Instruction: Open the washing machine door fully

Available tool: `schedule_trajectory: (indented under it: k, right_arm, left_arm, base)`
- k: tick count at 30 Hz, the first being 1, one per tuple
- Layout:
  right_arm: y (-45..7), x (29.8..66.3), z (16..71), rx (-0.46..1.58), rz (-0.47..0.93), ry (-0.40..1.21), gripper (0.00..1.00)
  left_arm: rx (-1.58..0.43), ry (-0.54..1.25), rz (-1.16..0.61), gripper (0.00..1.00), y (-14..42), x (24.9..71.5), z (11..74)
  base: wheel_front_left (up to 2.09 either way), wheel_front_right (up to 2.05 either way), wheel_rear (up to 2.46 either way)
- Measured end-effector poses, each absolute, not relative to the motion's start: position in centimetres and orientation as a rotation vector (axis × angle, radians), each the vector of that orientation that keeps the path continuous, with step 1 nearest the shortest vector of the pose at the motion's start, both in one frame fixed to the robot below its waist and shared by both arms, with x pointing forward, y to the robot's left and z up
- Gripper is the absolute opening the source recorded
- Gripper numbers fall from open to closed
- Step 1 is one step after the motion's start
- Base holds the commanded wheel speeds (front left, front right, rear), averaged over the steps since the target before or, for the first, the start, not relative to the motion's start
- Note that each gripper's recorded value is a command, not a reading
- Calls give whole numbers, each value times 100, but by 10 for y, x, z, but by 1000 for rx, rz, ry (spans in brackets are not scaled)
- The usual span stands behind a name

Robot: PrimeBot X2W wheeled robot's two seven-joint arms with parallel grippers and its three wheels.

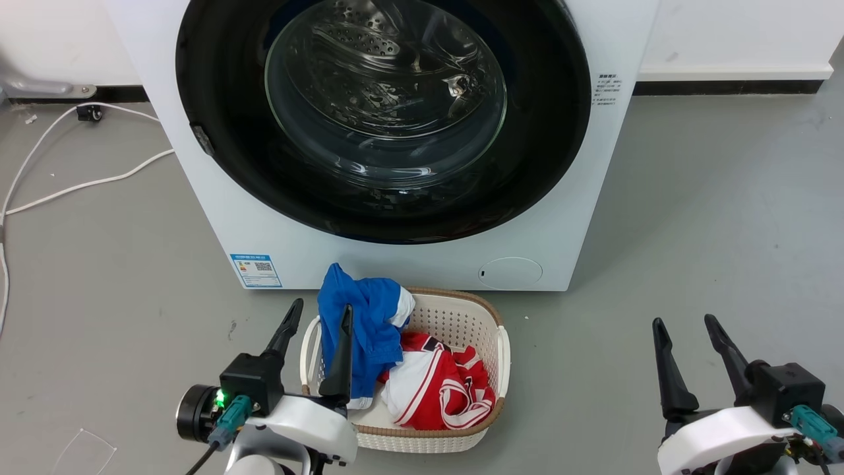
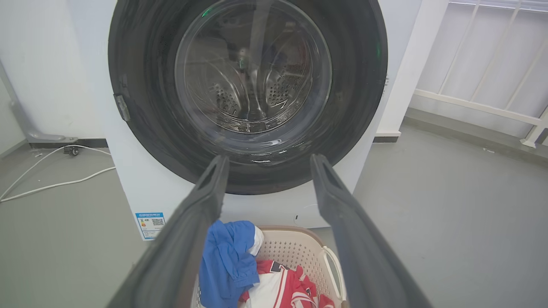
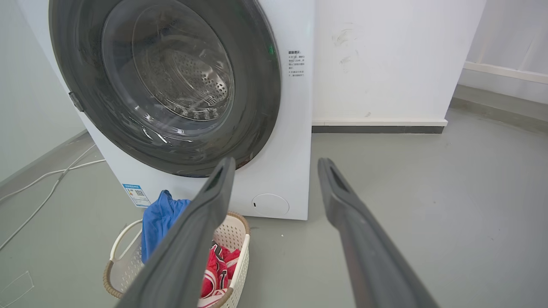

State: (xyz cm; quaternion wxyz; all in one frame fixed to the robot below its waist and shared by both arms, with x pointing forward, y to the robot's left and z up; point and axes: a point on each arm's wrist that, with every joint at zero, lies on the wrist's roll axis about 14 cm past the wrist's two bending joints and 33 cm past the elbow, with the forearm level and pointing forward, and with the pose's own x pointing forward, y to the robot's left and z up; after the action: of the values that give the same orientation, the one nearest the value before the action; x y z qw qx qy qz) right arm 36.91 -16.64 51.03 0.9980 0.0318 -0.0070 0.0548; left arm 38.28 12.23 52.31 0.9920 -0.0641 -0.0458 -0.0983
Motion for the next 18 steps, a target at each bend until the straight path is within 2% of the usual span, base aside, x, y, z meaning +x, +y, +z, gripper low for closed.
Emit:
schedule_trajectory:
  k: [18]
  right_arm:
    - [-164,369,513,-1,121,-43,100]
  left_arm:
    - [-24,-131,-194,100,124,383,527]
  base:
    - [0,0,0]
